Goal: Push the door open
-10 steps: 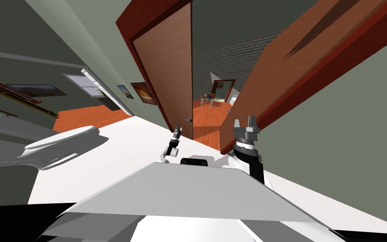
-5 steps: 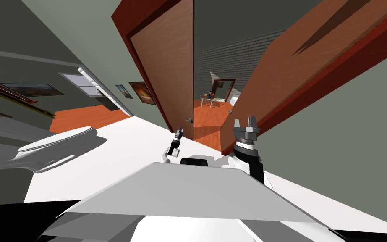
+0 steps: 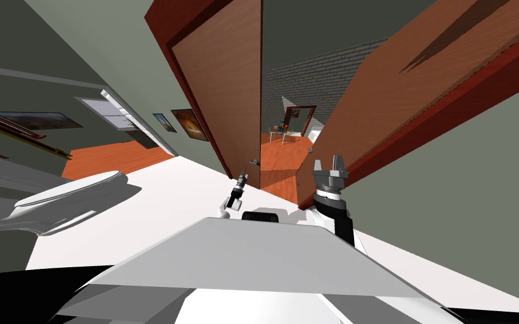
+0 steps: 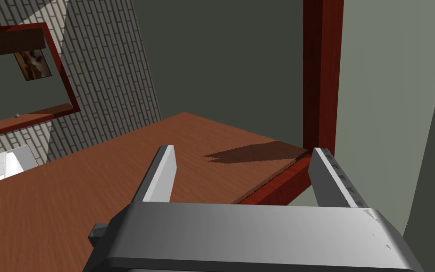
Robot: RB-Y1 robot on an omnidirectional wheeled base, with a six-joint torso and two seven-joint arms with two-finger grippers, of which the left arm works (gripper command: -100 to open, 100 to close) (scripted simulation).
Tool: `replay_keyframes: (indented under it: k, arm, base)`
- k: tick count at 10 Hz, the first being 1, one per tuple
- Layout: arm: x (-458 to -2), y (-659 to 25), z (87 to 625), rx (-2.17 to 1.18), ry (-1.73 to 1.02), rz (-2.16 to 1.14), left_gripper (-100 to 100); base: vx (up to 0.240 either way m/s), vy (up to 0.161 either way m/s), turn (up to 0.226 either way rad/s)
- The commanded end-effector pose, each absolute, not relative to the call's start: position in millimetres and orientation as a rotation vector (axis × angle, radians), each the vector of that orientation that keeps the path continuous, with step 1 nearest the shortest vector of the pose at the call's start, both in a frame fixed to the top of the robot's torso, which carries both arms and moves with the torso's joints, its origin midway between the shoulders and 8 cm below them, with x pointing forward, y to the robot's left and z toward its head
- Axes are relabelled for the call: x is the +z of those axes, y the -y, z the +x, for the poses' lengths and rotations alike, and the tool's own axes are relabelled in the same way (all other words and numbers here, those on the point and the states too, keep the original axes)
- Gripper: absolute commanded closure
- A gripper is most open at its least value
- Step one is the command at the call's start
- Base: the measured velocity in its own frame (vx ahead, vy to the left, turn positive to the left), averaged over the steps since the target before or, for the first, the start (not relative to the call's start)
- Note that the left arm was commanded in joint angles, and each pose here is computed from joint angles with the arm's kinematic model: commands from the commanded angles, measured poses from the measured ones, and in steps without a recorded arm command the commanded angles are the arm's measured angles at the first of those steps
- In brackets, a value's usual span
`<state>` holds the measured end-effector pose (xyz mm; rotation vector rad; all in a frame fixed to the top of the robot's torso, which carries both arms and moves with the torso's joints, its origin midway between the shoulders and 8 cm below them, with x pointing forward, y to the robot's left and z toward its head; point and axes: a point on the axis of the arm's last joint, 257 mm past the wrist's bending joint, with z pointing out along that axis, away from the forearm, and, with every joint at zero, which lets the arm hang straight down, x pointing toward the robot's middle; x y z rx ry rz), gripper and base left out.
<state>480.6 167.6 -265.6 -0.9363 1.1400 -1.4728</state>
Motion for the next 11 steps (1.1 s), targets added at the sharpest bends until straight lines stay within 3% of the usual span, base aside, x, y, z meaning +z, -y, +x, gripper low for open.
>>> replay_keyframes:
  k: [1,11]
  arm:
    - [-275.6,-166.0,480.5,-1.469,-1.157,-0.946,-100]
    - [-344.7,-134.1,481.5,-1.456,-1.316,-1.003,-100]
  base:
    - [0.054,0.044,-0.009]
    - [0.083,0.053,-0.012]
